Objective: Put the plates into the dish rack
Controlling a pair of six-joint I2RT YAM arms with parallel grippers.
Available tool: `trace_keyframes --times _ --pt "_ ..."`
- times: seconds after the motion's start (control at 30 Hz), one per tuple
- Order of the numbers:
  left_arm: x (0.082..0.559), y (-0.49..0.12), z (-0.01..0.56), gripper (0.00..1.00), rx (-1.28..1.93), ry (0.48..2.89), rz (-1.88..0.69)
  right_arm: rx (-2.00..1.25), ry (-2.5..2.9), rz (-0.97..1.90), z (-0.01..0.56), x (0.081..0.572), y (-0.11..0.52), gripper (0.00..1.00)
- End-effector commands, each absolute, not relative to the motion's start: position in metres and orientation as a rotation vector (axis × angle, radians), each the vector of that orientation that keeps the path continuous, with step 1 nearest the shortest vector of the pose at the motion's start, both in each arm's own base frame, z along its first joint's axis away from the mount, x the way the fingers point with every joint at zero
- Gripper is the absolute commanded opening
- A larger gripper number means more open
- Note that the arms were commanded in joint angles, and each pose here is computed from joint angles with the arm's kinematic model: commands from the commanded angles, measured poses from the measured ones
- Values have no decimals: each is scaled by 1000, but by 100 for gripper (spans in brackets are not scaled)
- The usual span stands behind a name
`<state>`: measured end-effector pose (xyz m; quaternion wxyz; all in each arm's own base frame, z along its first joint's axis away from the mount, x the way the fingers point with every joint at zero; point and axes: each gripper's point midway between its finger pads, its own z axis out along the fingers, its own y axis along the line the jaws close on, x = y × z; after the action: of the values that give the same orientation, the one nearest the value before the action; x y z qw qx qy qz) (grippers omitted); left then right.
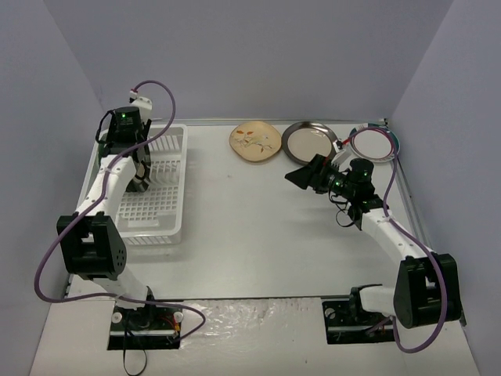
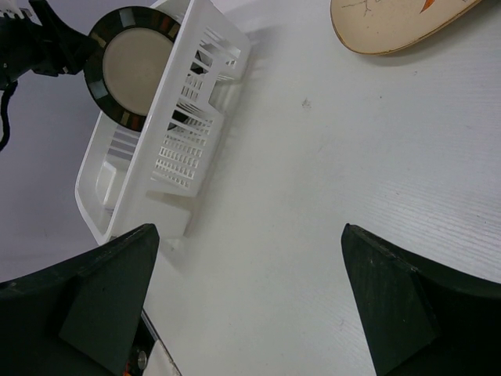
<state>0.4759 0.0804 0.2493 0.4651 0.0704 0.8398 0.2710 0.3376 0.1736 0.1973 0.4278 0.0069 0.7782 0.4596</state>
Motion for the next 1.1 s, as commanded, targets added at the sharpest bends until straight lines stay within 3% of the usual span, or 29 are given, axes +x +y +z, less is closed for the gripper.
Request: trace_keyframes --times 0.0,0.13,0.37,0.6,0.77,1.07 --pt "465 82 331 56 72 1858 647 -31 1848 1122 226 346 171 100" --pt "450 64 357 72 34 1829 505 53 1898 970 215 360 152 100" --pt "386 29 387 96 -157 1809 181 525 1920 641 172 388 62 99" --pt "349 -21 336 97 -164 1859 -110 933 1704 447 154 406 -27 94" --pt "335 -54 305 97 -39 1920 -174 1138 1573 284 131 419 -74 90" --pt "328 -54 291 97 -66 1935 -146 1241 1439 238 108 474 -107 88"
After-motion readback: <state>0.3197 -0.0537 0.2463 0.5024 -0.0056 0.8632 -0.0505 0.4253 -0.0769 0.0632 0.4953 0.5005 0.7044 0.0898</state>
